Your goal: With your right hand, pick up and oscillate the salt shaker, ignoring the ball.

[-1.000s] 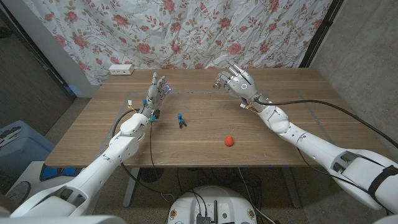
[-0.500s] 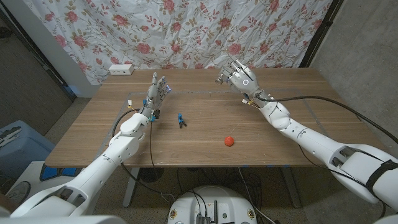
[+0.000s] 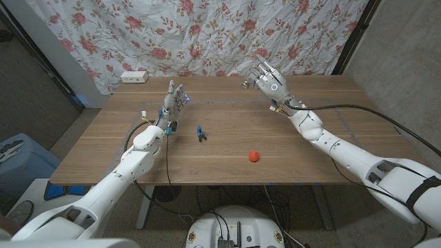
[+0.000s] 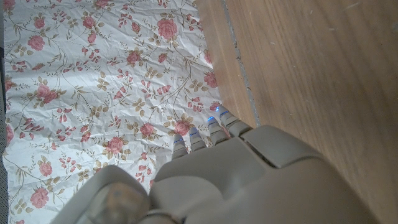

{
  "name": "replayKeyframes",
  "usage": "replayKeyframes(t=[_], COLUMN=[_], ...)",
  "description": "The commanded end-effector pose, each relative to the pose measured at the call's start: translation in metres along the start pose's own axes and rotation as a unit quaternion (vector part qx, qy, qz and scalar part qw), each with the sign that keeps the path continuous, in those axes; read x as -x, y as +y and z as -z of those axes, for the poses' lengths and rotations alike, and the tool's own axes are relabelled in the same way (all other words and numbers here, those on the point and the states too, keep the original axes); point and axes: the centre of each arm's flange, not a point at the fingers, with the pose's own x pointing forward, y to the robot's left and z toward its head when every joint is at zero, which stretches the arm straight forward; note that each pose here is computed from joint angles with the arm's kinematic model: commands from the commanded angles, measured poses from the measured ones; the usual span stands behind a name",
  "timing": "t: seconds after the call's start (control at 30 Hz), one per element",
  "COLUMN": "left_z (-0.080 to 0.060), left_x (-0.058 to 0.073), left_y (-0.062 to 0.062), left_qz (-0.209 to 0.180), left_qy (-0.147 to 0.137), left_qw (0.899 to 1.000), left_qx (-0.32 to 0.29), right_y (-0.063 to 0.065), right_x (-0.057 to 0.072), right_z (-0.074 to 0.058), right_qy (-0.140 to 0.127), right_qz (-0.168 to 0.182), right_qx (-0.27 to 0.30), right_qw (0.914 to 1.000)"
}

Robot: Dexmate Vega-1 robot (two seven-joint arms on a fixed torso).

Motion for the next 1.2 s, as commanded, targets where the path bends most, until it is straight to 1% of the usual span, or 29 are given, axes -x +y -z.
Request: replayKeyframes(t=[0.03,0.3,0.43,0.67,0.87,1.03,1.2], left_z=[0.000,0.000,0.000,0.000,0.000,0.000,0.000], left_x=[0.000,0.000,0.000,0.000,0.000,0.000,0.000], left_y=[0.000,0.000,0.000,0.000,0.000,0.000,0.000], left_qz=[0.000,0.000,0.000,0.000,0.000,0.000,0.000], left_qy=[0.000,0.000,0.000,0.000,0.000,0.000,0.000], left_qw=[1.000,1.000,1.000,1.000,1.000,1.000,1.000], left_qx=[0.000,0.000,0.000,0.000,0.000,0.000,0.000], right_y=[-0.003,0.000,0.000,-0.002,-0.005,-0.006,-0.007], right_x=[-0.006,-0.002,0.004,0.014,0.022,0.026,0.033], right_z=[0.001,-0.012,-0.018,-0.026,-0.036,-0.044,-0.053], right_qy=[0.006,-0.003,-0.008,-0.009,-0.019,-0.010,-0.013], right_qz=[0.007,-0.002,-0.007,-0.013,-0.017,-0.024,-0.030], right_qx=[0.001,-0.016,-0.022,-0.033,-0.050,-0.070,-0.083], right_qw=[1.0000,0.9999,0.9997,0.9993,0.9984,0.9972,0.9960])
